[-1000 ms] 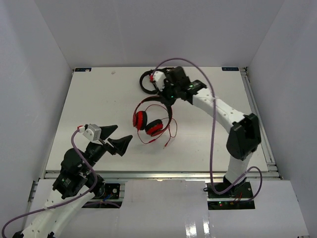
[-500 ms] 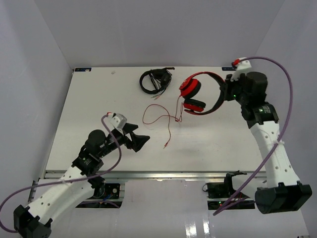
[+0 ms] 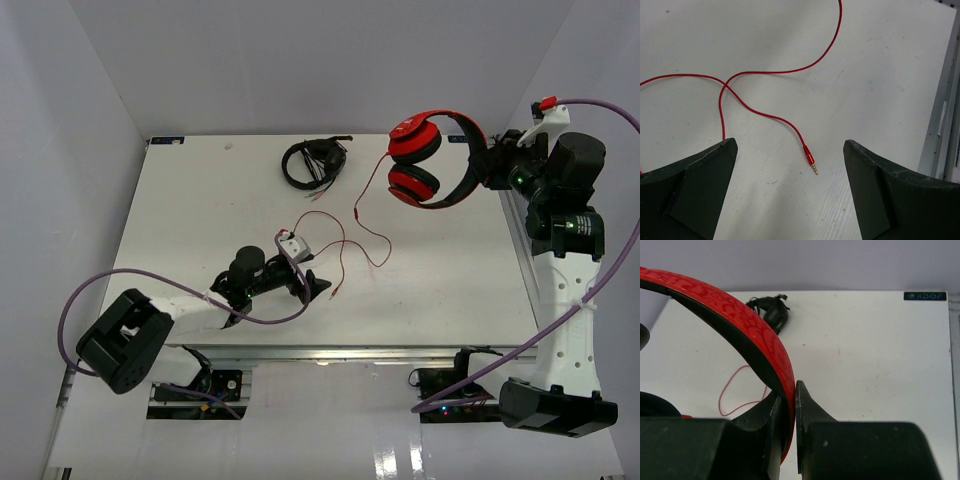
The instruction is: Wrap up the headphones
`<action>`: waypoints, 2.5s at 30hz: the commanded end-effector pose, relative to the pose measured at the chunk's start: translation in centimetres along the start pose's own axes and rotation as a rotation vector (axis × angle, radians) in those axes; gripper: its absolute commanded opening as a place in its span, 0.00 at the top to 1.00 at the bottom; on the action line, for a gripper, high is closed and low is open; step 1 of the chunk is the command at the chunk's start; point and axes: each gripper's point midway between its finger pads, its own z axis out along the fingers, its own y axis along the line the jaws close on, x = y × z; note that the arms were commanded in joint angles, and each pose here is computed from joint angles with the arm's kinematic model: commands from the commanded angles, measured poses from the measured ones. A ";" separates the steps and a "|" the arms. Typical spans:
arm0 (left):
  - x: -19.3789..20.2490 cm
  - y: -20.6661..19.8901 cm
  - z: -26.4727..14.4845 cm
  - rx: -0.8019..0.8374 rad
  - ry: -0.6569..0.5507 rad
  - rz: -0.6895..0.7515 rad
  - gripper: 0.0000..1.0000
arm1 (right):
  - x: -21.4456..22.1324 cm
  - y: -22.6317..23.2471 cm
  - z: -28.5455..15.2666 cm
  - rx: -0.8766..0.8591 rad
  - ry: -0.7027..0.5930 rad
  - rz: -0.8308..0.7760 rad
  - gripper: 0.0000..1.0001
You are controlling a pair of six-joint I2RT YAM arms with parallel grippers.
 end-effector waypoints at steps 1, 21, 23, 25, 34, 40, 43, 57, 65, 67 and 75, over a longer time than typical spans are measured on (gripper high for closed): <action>-4.3 -0.6 3.4 0.090 -0.151 0.156 0.02 | -5.5 4.2 -2.3 -0.148 -0.144 0.025 0.92; -5.9 -7.1 15.6 0.353 -0.222 0.210 0.19 | -10.0 7.6 -4.8 -0.260 -0.250 0.030 0.92; -5.4 -7.8 15.3 0.369 -0.217 0.197 0.27 | -10.2 7.4 -4.9 -0.244 -0.258 0.022 0.92; -4.8 -7.9 14.8 0.365 -0.213 0.180 0.34 | -10.5 7.4 -5.0 -0.239 -0.265 0.018 0.92; -3.8 -0.3 14.1 -0.086 -0.108 0.143 0.13 | -10.1 7.7 -5.1 -0.258 -0.254 0.016 0.92; -7.1 2.7 12.5 -0.240 -0.150 0.104 0.11 | -9.8 7.6 -5.0 -0.259 -0.247 0.010 0.92; -7.0 3.7 11.9 -0.273 -0.120 0.064 0.10 | -9.7 7.5 -4.8 -0.260 -0.242 0.013 0.92; -5.3 -6.8 9.4 0.386 -0.218 0.164 0.11 | -10.0 7.5 -4.7 -0.261 -0.242 0.005 0.92; -3.0 -8.1 12.2 0.449 -0.152 0.155 0.21 | -10.5 7.5 -4.9 -0.248 -0.255 -0.004 0.92; -2.4 -8.3 12.3 0.457 -0.143 0.148 0.22 | -10.7 7.5 -4.9 -0.245 -0.258 -0.007 0.92; -1.3 -7.6 12.3 0.387 -0.128 0.118 0.23 | -10.7 7.3 -4.7 -0.242 -0.255 -0.010 0.92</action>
